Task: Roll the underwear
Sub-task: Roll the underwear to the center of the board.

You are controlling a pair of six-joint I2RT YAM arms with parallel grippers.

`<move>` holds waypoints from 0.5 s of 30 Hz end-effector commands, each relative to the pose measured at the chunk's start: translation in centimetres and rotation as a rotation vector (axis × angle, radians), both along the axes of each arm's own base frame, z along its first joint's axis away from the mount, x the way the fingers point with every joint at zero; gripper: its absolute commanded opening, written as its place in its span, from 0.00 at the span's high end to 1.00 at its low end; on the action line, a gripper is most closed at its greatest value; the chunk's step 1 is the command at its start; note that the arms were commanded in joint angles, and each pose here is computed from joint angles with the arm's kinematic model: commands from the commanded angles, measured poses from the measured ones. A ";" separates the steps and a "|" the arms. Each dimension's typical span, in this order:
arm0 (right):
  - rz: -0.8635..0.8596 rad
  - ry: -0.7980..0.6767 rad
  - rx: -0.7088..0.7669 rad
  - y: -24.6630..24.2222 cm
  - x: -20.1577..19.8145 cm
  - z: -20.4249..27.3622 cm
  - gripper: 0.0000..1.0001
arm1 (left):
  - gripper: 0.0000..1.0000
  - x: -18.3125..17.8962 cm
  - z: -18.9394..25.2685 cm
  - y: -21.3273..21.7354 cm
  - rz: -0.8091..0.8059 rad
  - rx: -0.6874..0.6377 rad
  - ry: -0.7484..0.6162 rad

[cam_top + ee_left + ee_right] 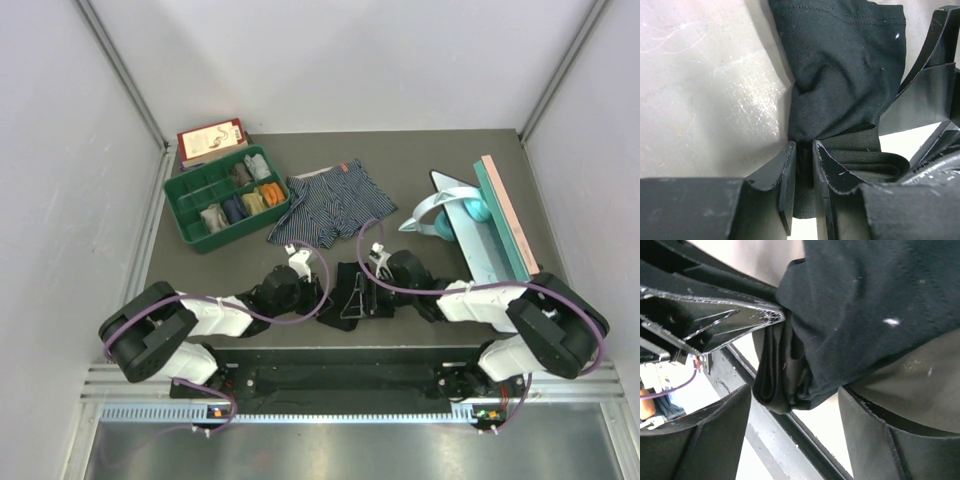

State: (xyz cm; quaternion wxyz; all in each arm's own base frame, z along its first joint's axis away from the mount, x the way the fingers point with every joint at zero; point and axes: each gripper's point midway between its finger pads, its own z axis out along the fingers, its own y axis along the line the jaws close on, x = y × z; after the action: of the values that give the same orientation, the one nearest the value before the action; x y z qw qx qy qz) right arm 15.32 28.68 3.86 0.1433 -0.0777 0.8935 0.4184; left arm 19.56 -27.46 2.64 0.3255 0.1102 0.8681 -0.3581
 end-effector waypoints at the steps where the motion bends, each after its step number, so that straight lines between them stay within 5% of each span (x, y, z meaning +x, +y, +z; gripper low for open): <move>1: -0.067 0.016 -0.119 -1.5 0.2 -2.4 0.33 | 0.76 0.5 1.6 -1.0 0.008 -0.044 -0.019; 6: -0.094 0.031 -0.172 -2.3 0.2 -3.8 0.57 | 0.63 0.3 3.1 -1.3 0.007 -0.090 -0.029; 11: -0.115 0.027 -0.214 -2.7 0.7 -4.5 0.85 | 0.32 0.4 5.7 -1.2 0.018 -0.134 -0.066; 15: -0.107 0.012 -0.234 -2.8 1.1 -4.6 0.92 | 0.25 0.2 6.0 -0.6 0.022 -0.135 -0.093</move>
State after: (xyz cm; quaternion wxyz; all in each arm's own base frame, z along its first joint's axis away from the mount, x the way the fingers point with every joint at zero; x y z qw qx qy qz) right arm 16.29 27.94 1.95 0.1488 -0.0431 0.9140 0.3749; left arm 19.50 -27.98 7.25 0.3561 0.0923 0.8395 -0.3999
